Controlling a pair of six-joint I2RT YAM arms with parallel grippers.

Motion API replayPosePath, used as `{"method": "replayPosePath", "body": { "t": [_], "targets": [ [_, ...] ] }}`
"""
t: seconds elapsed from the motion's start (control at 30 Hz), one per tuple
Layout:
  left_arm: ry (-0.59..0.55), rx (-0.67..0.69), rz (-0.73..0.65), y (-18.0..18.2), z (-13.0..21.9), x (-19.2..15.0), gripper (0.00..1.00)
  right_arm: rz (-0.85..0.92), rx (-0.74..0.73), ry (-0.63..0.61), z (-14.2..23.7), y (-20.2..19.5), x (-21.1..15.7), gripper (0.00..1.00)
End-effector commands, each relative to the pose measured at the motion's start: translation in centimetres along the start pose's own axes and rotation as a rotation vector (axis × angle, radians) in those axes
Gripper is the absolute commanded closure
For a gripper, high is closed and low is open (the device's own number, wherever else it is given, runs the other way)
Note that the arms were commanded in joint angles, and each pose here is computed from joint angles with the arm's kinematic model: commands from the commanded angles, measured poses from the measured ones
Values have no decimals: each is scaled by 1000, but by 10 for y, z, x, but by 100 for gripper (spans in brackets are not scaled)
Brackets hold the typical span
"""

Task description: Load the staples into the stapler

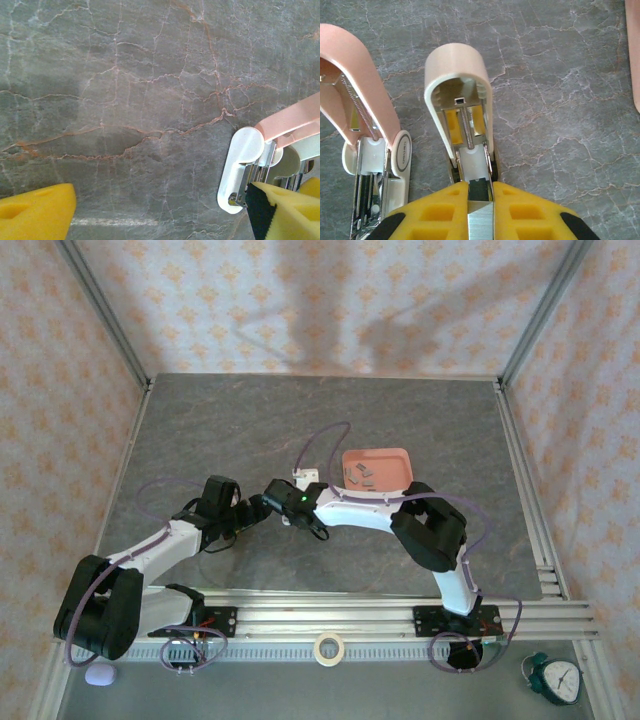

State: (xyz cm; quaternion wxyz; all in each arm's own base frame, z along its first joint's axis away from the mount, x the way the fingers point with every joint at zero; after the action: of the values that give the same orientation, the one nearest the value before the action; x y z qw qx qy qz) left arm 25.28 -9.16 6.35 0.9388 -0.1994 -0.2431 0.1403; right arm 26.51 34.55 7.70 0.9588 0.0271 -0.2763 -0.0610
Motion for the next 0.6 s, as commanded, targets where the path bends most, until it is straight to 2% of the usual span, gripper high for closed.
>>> {"method": "replayPosePath", "body": {
  "t": [0.0,0.23,0.57],
  "targets": [
    [-3,3,-9,-1,4,2,11,9,-15,-51,16,-4,14,84],
    [-6,0,-10,-2,4,4,11,28,22,-71,23,1,21,84],
    [16,-44,-23,-8,3,1,11,219,119,-84,37,3,23,83]
  ]
}}
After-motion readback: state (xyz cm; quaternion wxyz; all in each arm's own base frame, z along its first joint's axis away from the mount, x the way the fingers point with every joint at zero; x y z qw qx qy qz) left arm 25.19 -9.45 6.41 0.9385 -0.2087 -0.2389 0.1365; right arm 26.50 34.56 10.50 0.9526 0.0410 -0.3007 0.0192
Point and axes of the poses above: each hand's point on the last joint's axis, 136 mm out from that joint toward the fingers, its own z axis back along the fingers, its own y axis along the line the jaws close on, x = y × z, the point moved 3 cm from there along z, back along the fingers, and after that the axes turned 11 degrees about -z, right-handed, at the moved point
